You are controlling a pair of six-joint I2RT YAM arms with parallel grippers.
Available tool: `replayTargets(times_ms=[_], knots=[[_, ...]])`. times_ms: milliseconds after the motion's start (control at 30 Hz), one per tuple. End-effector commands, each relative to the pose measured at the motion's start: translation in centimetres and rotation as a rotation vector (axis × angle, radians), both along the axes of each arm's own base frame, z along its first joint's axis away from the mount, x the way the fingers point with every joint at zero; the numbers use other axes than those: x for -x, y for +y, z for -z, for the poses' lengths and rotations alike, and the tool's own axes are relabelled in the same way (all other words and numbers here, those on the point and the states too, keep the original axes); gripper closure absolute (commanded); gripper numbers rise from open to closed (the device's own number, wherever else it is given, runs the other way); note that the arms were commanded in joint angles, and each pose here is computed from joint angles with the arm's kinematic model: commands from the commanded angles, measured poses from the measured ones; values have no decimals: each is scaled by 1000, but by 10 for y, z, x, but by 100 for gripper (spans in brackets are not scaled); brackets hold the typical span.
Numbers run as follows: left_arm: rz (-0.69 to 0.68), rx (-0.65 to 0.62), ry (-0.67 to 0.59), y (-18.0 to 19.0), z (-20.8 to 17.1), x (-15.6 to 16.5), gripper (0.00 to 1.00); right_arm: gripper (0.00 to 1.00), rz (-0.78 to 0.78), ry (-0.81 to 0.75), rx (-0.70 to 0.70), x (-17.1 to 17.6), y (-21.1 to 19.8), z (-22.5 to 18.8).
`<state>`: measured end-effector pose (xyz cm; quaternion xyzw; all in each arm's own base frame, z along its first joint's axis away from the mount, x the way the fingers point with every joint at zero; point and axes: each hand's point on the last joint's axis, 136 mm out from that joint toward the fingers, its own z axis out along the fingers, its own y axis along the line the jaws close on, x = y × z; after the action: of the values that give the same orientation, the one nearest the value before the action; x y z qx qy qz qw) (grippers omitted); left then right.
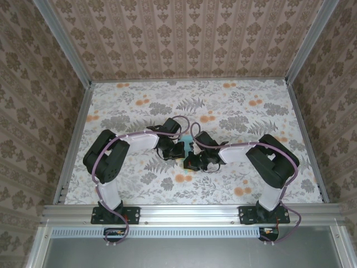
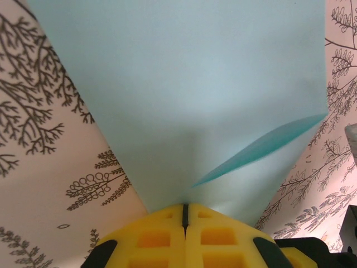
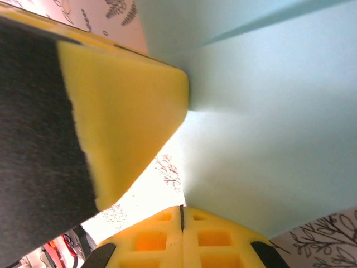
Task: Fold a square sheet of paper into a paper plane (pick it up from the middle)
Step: Third fold the triangle at the center of the table.
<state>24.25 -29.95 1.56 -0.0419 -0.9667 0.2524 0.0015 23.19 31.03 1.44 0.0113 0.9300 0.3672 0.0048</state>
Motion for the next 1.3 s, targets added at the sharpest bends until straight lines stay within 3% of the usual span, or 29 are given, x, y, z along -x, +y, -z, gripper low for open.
replayTargets(times_ms=[0,400,533,733,933,1267], knots=[[-51,-203,66,42,51,16,100,97,-50,73,48,22,-9,13],[-56,-216,78,45,57,16,100,96,-152,135,91,57,-29,15],[-52,-208,71,44,55,13,100,96,-138,15,57,37,-23,-8],[-10,-185,24,38,47,4,100,96,6,-162,11,-21,-29,-37],[34,-142,-56,31,29,-20,100,97,58,-180,21,-54,-30,-25],[46,-4,-92,7,0,-28,100,97,54,-126,31,-59,-23,5]])
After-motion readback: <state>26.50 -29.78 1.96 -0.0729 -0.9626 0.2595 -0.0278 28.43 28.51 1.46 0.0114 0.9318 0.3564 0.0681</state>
